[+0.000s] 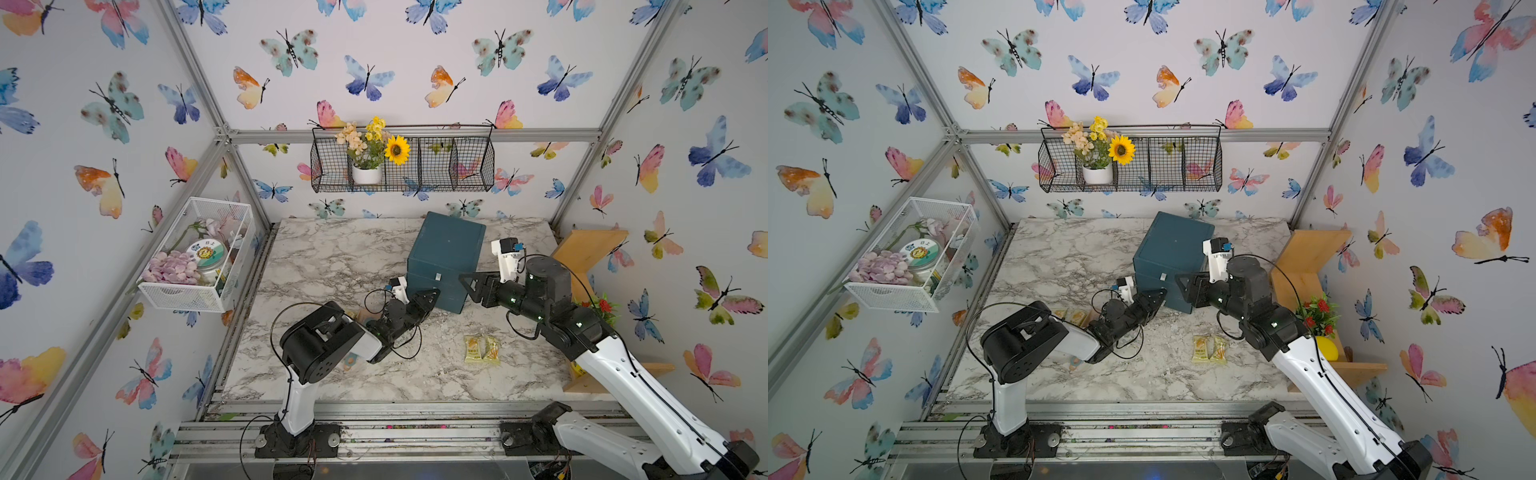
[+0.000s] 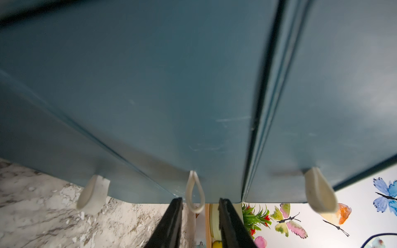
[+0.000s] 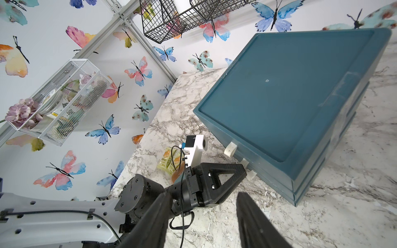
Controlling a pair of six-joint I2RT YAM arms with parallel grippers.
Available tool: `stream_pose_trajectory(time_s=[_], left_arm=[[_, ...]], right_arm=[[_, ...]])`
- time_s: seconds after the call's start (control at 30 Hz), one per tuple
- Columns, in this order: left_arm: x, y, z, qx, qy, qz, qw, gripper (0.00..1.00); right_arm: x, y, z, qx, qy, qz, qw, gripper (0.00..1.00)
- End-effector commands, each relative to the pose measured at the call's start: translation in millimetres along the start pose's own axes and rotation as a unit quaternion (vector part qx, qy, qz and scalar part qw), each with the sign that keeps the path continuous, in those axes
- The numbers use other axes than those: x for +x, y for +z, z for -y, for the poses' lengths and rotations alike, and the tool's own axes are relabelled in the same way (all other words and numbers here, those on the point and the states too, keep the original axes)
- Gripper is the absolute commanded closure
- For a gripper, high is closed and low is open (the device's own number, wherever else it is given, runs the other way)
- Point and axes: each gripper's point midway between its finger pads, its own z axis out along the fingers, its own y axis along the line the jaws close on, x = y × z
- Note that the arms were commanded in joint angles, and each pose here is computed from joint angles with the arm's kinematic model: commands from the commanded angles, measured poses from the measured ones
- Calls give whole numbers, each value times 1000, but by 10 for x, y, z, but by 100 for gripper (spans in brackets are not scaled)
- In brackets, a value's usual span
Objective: Take the cookies out of the drawer
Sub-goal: Open the drawer in the storage box.
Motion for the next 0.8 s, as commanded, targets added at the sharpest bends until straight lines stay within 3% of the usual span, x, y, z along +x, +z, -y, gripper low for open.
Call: stream_pose_trajectory(time_s=[0.0,0.77], left_arm=[[-34,49,-74,-12,3,17,1000,71],[-106,109,-46,-13,-2,32,999,84]], right_arm=[[-15,-34,-8,-4,-9,8,1000,46],[20,-38,8,-2,-11,3,1000,46]])
